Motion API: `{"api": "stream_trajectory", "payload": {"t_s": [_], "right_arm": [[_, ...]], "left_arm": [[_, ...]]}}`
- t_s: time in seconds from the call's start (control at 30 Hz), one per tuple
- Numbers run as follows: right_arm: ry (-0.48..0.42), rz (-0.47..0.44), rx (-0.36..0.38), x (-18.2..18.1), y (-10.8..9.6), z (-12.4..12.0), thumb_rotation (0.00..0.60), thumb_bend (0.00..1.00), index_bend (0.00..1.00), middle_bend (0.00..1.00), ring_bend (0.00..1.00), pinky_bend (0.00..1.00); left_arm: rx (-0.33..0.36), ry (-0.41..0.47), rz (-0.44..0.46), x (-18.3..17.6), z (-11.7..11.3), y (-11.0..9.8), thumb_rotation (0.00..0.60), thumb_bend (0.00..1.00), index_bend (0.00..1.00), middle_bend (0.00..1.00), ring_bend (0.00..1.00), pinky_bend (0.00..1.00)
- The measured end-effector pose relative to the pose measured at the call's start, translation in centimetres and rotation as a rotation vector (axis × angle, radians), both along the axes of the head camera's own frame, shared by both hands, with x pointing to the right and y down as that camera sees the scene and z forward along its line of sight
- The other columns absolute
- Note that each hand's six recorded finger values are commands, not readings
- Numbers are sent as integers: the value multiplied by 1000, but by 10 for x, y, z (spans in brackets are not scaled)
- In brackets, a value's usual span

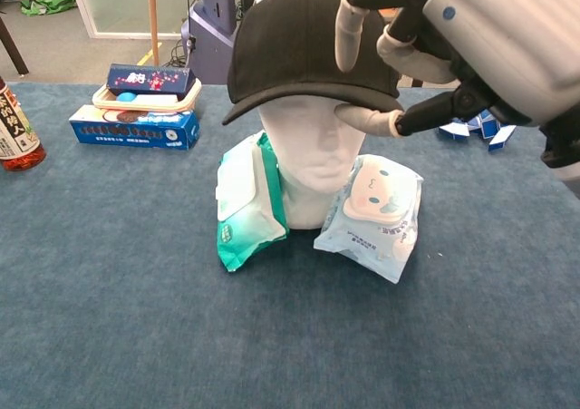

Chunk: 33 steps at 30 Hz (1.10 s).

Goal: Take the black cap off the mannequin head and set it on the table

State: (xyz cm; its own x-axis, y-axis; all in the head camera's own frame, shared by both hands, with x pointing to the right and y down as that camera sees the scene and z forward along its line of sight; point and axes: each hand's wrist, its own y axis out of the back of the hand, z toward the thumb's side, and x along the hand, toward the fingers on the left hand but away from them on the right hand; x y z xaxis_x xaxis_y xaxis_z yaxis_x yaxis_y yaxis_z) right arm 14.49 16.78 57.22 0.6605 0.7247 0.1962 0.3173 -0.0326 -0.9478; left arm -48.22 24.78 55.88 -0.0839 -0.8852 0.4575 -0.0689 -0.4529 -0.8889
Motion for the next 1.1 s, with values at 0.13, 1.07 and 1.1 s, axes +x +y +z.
{"api": "stream_trajectory", "payload": {"t_s": [0.13,1.07,1.1], "right_arm": [[10,10,-9,-1,-3,-3,600,280,553,1000,982,1000],[55,64,-71,5,-12,-5,600,446,711,1000,1000,1000],[55,66,-68,6,-12,-5,600,449,716,1000,1000,1000]], "left_arm": [[-2,-1,1,0,1,0,600,301,267,395,288,519],[-7,-4,-1,0,2,0,600,301,268,395,288,519],[-7,-4,-2,0,2,0,600,301,267,396,288,519]]}}
